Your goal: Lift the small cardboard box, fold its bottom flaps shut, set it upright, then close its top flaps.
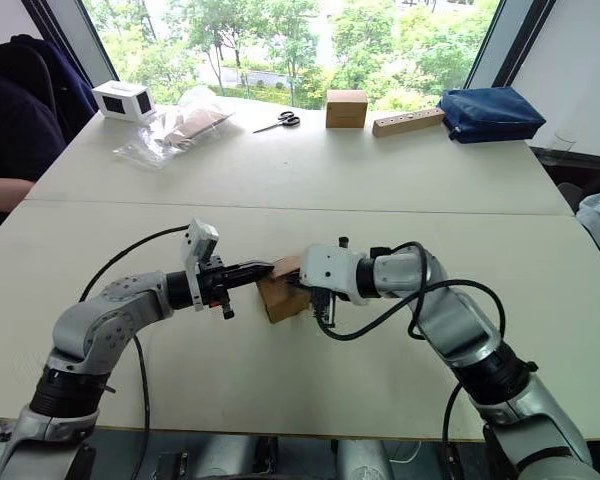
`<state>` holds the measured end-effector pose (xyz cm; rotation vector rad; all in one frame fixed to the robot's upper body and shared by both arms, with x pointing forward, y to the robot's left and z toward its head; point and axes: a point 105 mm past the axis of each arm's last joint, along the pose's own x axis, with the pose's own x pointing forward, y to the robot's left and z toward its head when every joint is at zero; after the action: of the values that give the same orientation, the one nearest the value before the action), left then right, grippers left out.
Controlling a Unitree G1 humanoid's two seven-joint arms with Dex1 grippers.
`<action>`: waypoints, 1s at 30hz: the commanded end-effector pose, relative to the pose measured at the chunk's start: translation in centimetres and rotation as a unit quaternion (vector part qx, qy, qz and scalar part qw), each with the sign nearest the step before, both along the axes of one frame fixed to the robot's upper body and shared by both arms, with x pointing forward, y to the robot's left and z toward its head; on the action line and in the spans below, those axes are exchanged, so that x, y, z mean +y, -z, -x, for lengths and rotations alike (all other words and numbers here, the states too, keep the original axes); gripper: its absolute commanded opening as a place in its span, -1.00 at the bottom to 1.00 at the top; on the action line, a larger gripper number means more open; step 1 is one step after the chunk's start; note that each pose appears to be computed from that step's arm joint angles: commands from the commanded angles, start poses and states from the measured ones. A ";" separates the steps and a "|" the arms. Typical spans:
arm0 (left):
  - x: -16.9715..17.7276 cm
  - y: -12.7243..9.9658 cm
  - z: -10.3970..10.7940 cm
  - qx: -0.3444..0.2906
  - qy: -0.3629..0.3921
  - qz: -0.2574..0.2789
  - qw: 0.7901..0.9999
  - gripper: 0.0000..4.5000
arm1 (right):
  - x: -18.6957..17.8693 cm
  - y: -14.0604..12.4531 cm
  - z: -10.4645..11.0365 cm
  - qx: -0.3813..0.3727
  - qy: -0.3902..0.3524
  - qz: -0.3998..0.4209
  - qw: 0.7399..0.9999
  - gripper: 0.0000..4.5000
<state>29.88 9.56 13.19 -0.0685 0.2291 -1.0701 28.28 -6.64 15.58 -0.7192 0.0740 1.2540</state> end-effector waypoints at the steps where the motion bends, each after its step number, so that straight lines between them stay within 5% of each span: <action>1: -0.1 0.9 0.0 -0.012 0.011 -0.038 0.999 -1.00 | -0.5 -1.6 0.0 -0.007 0.009 -0.032 0.999 -1.00; 14: -1.4 -3.0 -0.1 -0.045 0.034 0.010 0.998 -1.00 | -0.3 -0.8 -3.5 -0.056 0.054 -0.049 0.996 -1.00; 30: -2.3 0.5 1.0 -0.044 0.061 -0.070 0.995 -1.00 | -0.4 1.5 -2.4 -0.040 0.044 -0.020 0.998 -1.00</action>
<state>29.26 7.51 13.10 0.0932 0.2188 -1.1580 31.10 -7.17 14.06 -0.7033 0.0280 1.1301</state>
